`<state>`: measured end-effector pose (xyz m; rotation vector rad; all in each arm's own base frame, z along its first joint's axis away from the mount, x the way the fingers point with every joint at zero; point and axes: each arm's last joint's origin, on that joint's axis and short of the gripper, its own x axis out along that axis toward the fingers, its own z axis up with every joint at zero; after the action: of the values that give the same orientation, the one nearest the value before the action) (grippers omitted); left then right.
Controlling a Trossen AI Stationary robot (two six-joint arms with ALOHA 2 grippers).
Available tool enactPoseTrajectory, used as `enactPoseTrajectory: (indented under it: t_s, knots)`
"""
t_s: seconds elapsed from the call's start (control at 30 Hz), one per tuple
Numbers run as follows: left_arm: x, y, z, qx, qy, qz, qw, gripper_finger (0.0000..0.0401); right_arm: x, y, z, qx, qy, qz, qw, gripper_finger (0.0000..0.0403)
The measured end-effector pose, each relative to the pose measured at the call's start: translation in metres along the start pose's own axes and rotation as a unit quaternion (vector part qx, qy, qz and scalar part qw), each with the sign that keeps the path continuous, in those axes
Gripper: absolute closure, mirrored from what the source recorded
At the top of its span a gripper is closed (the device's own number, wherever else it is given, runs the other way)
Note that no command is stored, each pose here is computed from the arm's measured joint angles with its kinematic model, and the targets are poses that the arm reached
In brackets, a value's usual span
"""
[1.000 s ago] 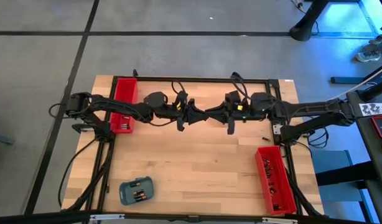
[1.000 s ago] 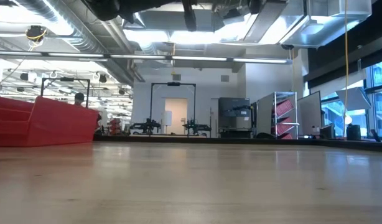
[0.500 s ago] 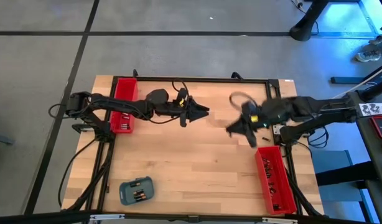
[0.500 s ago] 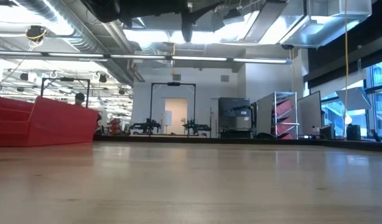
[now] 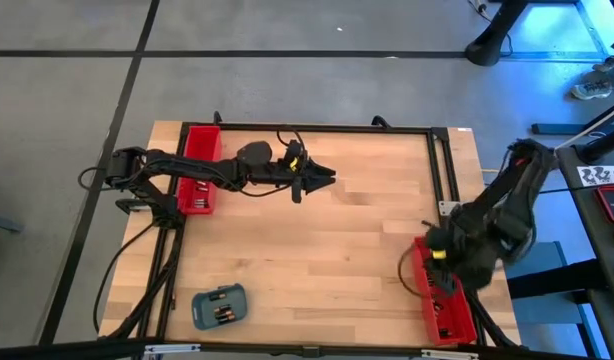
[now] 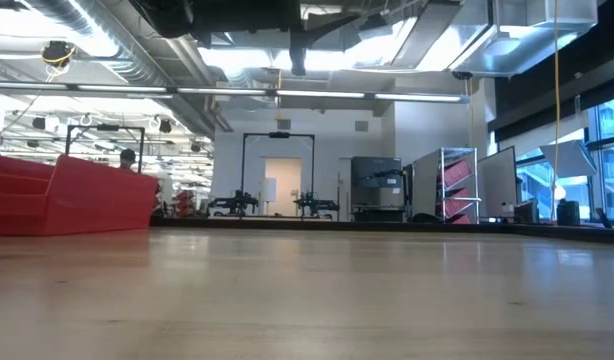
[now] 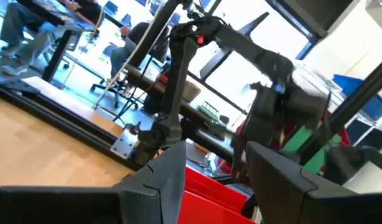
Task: Sort batteries
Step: Put the small black battery into the bottom red bin
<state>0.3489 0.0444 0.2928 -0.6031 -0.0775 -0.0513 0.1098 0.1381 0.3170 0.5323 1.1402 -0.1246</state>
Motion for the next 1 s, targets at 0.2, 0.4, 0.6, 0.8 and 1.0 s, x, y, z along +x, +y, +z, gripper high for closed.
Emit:
enactPoseTrajectory:
  t_s: [0.2, 0.4, 0.6, 0.8, 1.0]
  knots:
    - [-0.001, 0.007, 0.005, -0.003, -0.006, 0.012, 1.000, 0.0244, 0.039, -0.015, -0.041, 0.041, 0.043, -0.037, 0.998, 0.0376]
    - [-0.002, 0.008, 0.005, -0.005, -0.007, 0.014, 1.000, 0.0244, 0.072, -0.032, -0.062, 0.125, 0.046, -0.060, 0.989, 0.0376]
    - [-0.002, 0.009, 0.003, -0.016, 0.000, 0.024, 1.000, 0.0244, 0.093, -0.043, -0.071, 0.172, 0.051, -0.063, 0.982, 0.0376]
    - [-0.002, 0.009, 0.003, -0.020, 0.000, 0.024, 0.999, 0.0244, 0.096, -0.047, -0.074, 0.129, 0.097, -0.071, 0.984, 0.0376]
    - [-0.002, 0.009, 0.003, -0.021, 0.000, 0.024, 0.999, 0.0244, 0.098, -0.044, -0.076, -0.042, 0.120, -0.050, 0.991, 0.0370]
